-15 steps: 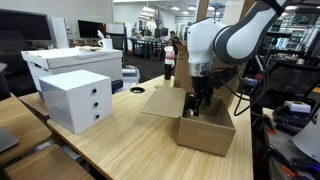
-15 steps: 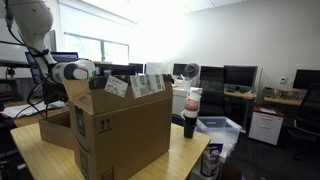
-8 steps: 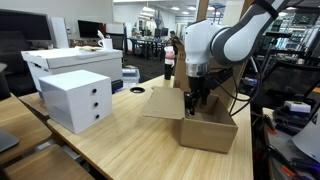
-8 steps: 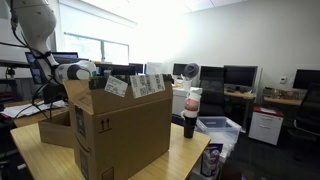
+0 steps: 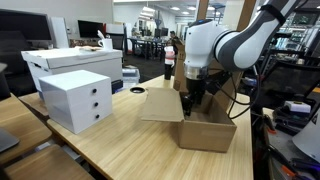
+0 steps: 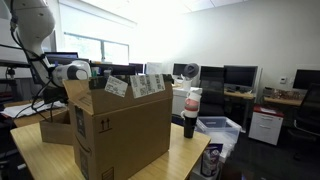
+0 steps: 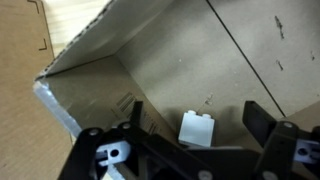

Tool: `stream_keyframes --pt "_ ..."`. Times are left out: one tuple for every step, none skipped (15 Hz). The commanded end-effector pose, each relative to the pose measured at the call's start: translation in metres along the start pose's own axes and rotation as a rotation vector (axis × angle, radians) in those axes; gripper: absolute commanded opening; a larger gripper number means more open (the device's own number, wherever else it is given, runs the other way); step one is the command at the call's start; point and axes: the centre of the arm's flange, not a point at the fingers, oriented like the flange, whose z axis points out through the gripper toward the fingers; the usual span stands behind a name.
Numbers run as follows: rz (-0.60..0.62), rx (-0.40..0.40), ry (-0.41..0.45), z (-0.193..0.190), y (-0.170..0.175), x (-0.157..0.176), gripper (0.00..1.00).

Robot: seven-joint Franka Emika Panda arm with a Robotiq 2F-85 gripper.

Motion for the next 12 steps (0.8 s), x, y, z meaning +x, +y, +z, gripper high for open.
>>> stream_keyframes --pt "-0.009 0.008 0.035 -0.002 -0.005 -0.008 1.00" --pt "-0.012 0.010 0.039 -0.005 -0.005 -0.007 1.00" --pt "-0.010 0.015 0.030 -0.008 -0.006 -0.006 1.00" --pt "-0.012 0.021 0.025 -0.012 -0.006 -0.005 1.00" --pt "-0.012 0.026 0.022 -0.017 -0.007 -0.003 1.00" --pt "-0.011 0.033 0.019 -0.022 -0.008 -0.002 1.00" --pt "-0.007 0.043 0.017 -0.026 -0.008 -0.001 1.00" --pt "-0.002 0.048 0.019 -0.028 -0.009 0.001 1.00" --pt "0.001 0.052 0.019 -0.027 -0.010 0.002 1.00" --pt "0.005 0.054 0.018 -0.027 -0.011 0.003 1.00" --pt "0.010 0.060 0.008 -0.026 -0.012 0.003 1.00" --pt "0.013 0.063 0.001 -0.025 -0.013 0.004 1.00"
